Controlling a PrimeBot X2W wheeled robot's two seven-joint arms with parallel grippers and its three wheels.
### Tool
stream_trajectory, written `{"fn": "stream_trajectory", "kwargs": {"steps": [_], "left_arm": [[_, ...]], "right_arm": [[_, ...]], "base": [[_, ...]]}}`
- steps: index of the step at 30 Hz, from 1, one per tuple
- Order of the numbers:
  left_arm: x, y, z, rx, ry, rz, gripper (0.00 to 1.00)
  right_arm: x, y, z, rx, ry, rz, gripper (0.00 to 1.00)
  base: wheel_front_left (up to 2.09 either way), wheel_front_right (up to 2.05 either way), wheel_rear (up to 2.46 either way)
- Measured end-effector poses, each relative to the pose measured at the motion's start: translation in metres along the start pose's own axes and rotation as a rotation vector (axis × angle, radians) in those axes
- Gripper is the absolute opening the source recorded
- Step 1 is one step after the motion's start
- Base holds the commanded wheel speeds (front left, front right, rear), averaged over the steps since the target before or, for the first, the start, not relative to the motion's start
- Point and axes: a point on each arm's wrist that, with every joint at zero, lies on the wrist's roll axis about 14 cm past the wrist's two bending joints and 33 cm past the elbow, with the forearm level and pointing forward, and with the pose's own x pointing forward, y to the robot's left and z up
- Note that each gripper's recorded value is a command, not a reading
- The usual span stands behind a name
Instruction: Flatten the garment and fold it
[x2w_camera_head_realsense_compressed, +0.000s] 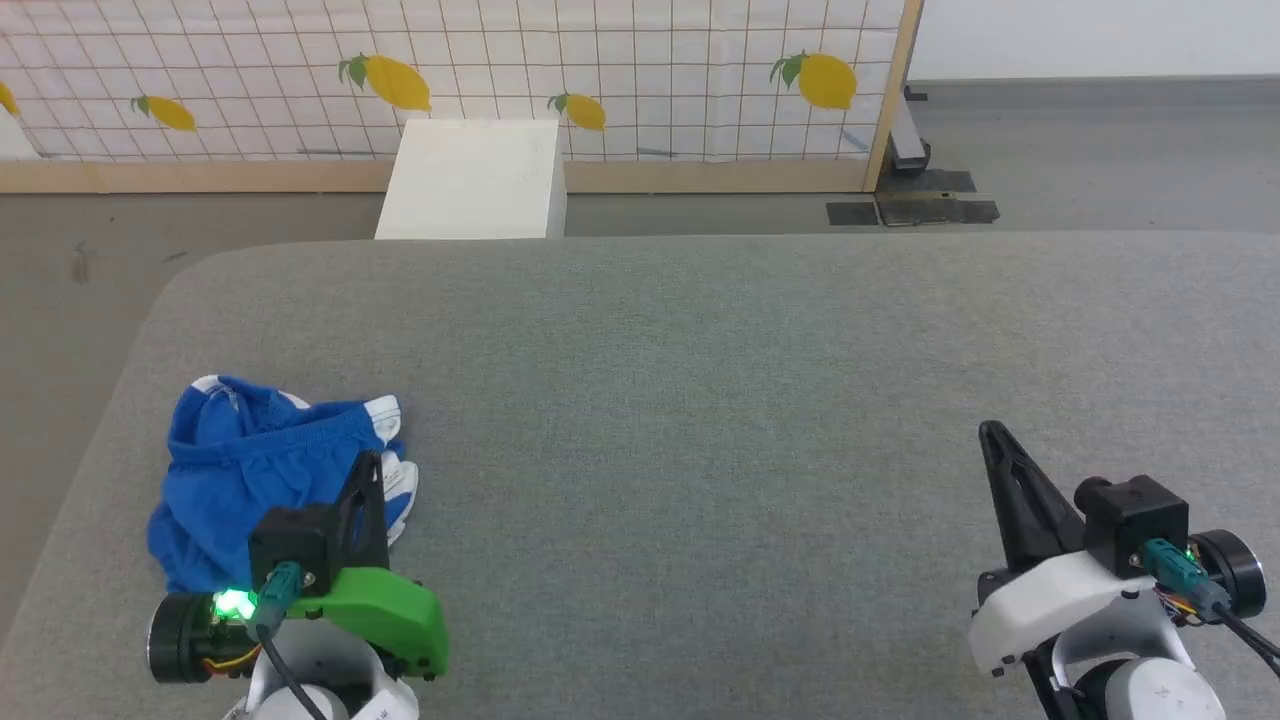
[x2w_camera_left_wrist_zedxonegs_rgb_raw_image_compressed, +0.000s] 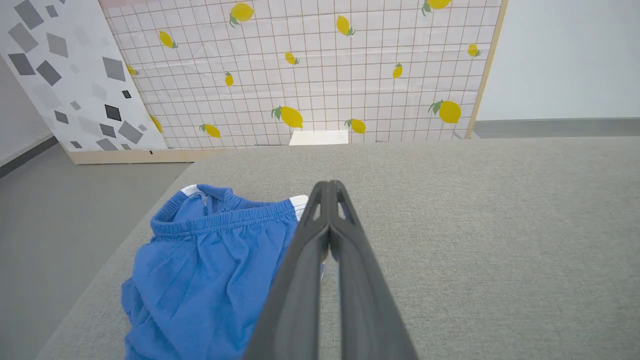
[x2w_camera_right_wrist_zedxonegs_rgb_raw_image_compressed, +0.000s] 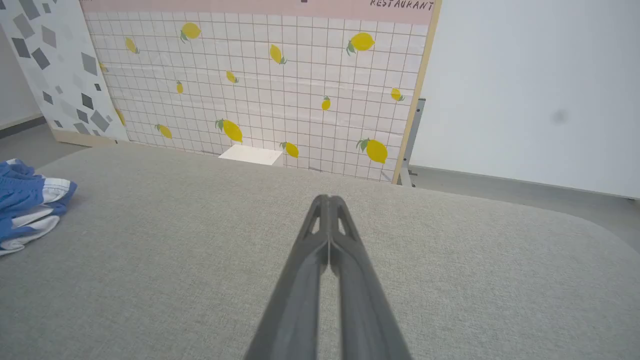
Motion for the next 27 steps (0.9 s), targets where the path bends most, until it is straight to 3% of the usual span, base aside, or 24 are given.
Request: {"fn": "stream_trajectory", "kwargs": {"steps": [27], "left_arm": [[0.0000, -0.0001, 0.0000, 0.000, 0.000, 0.000, 0.00]], "right_arm": [[0.0000, 0.0000, 0.0000, 0.000, 0.000, 0.000, 0.00]], "base": [[0.00, 0.00, 0.00]]}}
